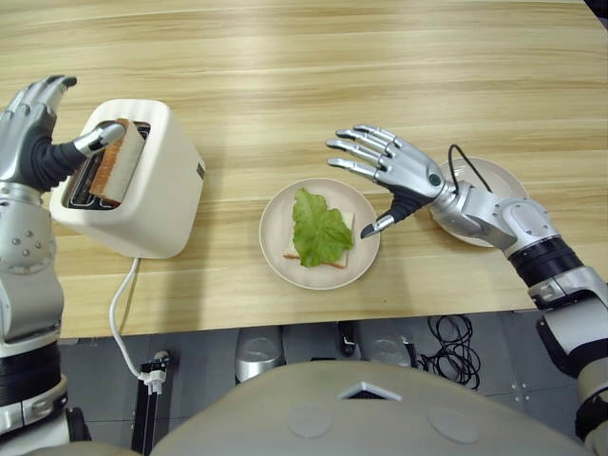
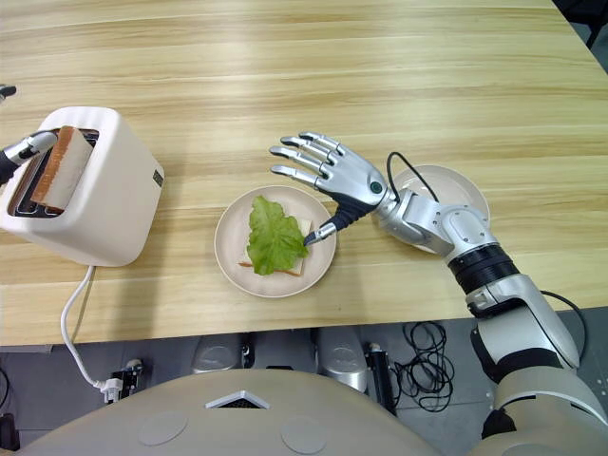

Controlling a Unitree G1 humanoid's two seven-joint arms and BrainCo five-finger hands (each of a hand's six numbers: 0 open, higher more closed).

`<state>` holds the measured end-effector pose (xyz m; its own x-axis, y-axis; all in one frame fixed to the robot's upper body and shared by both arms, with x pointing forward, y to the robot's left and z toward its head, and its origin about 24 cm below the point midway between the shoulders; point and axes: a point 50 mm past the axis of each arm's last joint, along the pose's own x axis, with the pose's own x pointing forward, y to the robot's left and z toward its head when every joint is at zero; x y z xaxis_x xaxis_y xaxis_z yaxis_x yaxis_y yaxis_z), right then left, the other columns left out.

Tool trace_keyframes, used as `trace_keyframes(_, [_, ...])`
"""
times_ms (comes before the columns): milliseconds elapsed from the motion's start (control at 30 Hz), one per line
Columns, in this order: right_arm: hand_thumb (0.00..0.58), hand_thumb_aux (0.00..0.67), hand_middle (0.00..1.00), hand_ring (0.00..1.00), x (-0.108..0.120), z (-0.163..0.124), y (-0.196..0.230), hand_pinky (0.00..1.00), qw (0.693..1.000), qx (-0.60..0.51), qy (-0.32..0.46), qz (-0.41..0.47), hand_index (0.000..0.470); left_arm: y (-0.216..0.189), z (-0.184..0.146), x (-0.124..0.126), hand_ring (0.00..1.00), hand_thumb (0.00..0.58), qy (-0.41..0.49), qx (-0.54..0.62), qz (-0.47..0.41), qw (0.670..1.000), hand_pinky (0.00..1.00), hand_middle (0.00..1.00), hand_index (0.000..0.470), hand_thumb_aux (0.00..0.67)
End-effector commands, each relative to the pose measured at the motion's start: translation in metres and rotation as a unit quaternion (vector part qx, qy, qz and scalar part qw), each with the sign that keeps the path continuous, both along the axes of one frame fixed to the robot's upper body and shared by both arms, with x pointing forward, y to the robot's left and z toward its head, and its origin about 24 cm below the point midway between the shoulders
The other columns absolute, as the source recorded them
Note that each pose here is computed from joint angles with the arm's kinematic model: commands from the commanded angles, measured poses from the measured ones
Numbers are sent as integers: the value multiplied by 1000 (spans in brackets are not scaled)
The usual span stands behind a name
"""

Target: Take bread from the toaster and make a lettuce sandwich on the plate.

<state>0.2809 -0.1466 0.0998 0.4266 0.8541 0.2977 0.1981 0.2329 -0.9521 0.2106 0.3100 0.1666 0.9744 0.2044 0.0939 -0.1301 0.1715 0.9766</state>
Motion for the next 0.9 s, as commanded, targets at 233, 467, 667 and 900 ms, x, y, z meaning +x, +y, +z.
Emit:
trace_keyframes(233, [0,0,0,0,1,-2,-2,0,1000,2,8,-14,0,-2,-36,-5,0,0,103,29,29,994,0,0,0,0])
trace_keyframes(467, [0,0,0,0,-1,-5,-5,0,1000,4,12,-19,0,9,-30,-7,0,580,101,38,62,992,0,0,460,670])
trace_keyframes(667, [0,0,0,0,-3,-9,-5,0,1000,6,16,-25,0,8,-16,0,0,580,57,43,61,996,0,0,460,670])
trace_keyframes(900, [0,0,0,0,-3,-14,-2,0,999,5,20,-26,0,-10,3,10,8,580,-5,30,13,999,8,8,460,670])
